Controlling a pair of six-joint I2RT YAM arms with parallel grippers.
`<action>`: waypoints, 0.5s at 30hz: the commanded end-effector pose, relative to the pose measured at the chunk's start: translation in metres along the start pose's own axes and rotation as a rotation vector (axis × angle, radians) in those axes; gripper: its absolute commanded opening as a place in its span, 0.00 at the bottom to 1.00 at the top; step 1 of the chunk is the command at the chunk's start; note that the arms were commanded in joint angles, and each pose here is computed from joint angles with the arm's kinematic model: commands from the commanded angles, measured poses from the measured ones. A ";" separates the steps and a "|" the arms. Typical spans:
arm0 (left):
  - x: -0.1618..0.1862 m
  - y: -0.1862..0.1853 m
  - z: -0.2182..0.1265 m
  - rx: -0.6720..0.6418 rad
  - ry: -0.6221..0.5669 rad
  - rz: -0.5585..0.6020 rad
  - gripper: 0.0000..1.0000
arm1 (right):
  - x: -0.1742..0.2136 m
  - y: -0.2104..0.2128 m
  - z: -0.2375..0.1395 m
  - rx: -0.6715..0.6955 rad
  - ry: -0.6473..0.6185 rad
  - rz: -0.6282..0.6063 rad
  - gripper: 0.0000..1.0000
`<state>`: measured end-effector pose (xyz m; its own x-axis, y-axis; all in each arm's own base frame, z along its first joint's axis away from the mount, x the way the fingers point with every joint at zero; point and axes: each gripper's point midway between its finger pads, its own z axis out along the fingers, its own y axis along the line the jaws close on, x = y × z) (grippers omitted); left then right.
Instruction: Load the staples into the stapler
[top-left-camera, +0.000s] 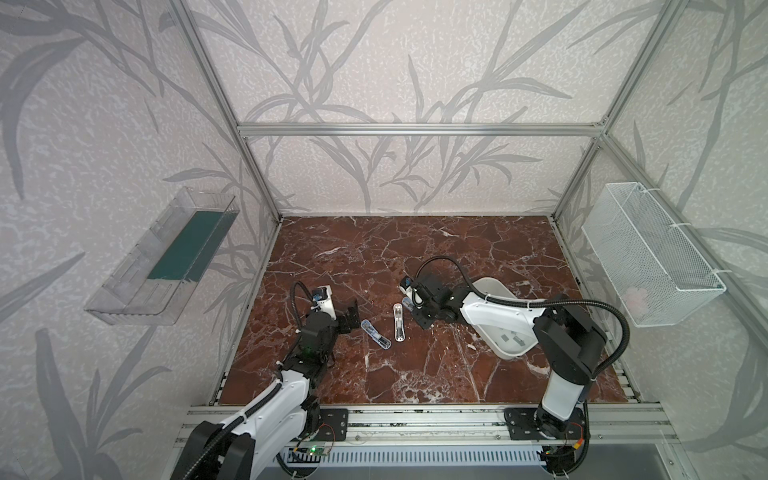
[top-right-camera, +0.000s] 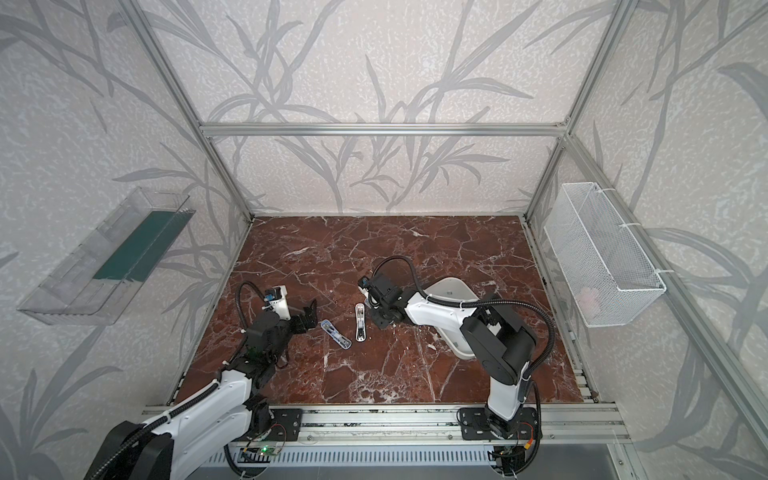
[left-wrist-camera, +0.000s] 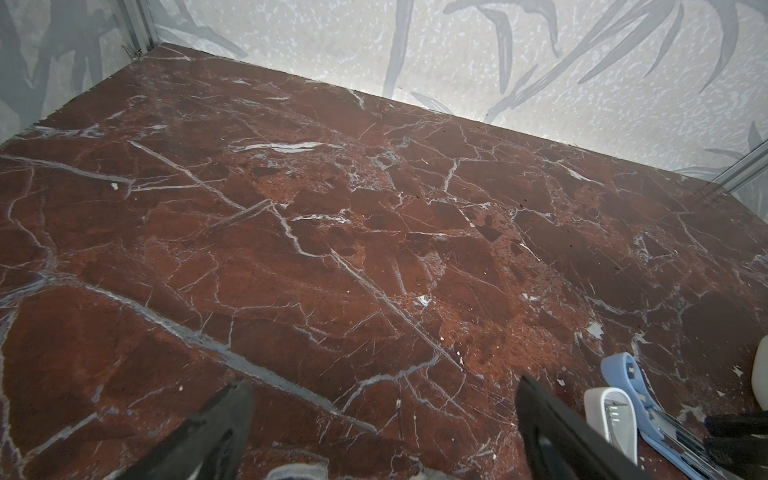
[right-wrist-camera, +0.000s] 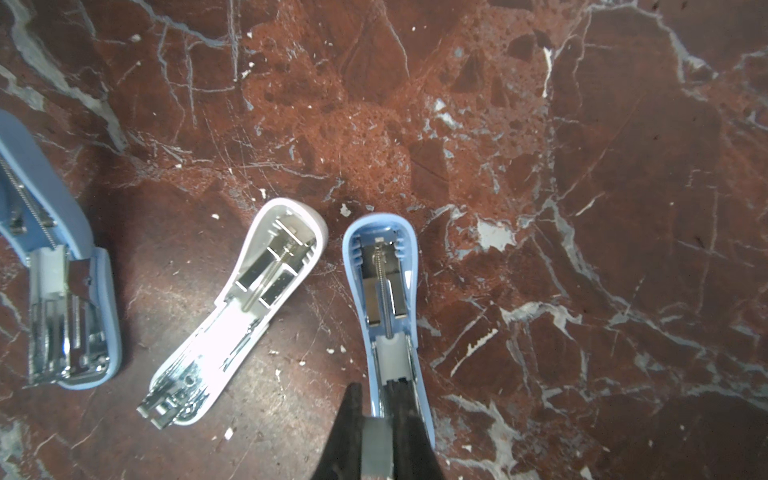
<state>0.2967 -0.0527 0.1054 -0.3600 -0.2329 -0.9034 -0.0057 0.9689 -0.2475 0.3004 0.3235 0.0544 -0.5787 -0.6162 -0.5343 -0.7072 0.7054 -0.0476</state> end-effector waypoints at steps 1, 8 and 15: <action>-0.019 -0.005 0.001 0.013 -0.048 -0.008 0.99 | -0.002 -0.003 0.003 0.018 0.003 -0.023 0.07; -0.018 -0.004 0.001 0.008 -0.047 -0.007 0.99 | -0.002 -0.008 0.003 0.000 0.003 -0.051 0.07; -0.018 -0.004 0.001 0.003 -0.045 -0.007 0.99 | 0.000 -0.010 0.009 -0.002 0.023 -0.066 0.06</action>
<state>0.2968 -0.0527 0.1056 -0.3597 -0.2330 -0.9035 -0.0057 0.9689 -0.2476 0.3081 0.3163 0.0504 -0.5501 -0.6517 -0.5223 -0.7299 0.6790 -0.0784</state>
